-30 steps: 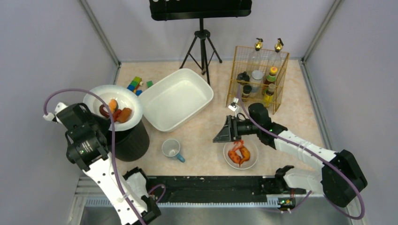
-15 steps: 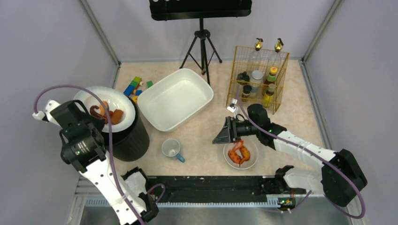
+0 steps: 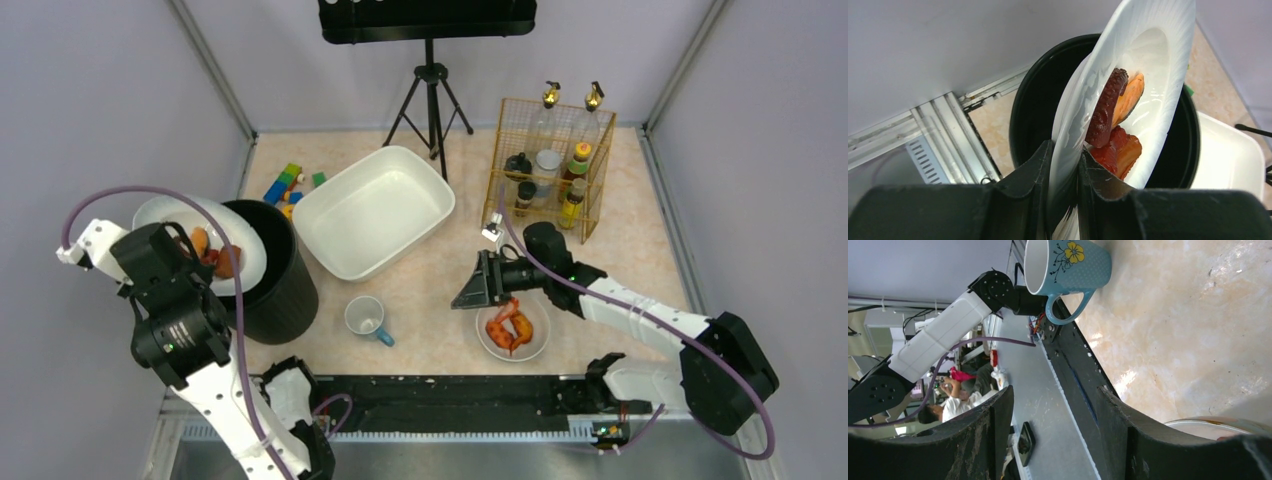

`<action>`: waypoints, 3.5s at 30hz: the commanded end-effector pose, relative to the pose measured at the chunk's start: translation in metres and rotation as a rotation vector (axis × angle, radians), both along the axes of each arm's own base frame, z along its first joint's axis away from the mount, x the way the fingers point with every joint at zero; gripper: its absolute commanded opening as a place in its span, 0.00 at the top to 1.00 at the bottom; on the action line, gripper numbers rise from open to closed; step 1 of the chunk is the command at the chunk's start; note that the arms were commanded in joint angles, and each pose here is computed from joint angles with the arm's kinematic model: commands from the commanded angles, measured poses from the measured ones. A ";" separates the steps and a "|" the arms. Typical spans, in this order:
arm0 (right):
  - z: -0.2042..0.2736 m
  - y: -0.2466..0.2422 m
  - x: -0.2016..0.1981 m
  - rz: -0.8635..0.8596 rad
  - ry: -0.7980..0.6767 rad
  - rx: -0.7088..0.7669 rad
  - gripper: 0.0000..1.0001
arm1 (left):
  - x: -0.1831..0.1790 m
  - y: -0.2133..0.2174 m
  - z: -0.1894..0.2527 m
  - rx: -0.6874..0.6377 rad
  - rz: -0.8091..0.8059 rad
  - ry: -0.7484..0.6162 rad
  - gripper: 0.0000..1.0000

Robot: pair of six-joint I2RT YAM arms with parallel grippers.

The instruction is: Clear the kitchen counter

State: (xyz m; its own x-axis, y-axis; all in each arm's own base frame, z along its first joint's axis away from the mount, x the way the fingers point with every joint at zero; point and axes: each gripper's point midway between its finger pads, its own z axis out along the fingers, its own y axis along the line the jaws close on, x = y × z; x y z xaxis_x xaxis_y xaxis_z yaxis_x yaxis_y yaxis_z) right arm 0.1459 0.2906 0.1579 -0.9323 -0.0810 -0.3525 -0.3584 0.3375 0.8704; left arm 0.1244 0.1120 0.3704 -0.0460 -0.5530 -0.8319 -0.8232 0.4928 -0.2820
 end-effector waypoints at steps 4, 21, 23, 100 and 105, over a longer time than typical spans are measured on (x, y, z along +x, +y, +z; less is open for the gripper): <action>0.009 0.005 -0.001 0.022 -0.050 0.031 0.40 | 0.003 0.013 0.026 0.152 0.022 -0.102 1.00; 0.009 0.015 0.006 -0.039 -0.066 0.074 0.41 | 0.030 0.025 0.020 0.288 -0.050 0.116 1.00; 0.008 0.015 0.008 -0.057 -0.078 0.072 0.41 | 0.040 0.021 0.018 0.303 -0.088 0.141 1.00; 0.051 -0.044 0.005 -0.266 -0.359 -0.089 0.40 | 0.292 -0.263 -0.007 -0.342 -0.772 -0.184 1.00; 0.049 -0.048 -0.001 -0.267 -0.353 -0.085 0.40 | 0.309 -0.270 -0.049 -0.407 -0.704 -0.140 1.00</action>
State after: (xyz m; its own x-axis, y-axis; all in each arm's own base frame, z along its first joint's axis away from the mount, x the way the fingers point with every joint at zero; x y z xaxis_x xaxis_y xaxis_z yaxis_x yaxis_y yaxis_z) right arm 0.1499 0.2450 0.2009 -0.7596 0.0946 -0.6435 -0.5068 0.5339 0.6768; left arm 0.4020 -0.1467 0.2897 -0.5573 -0.5534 -0.6190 -0.3191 0.8310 -0.4556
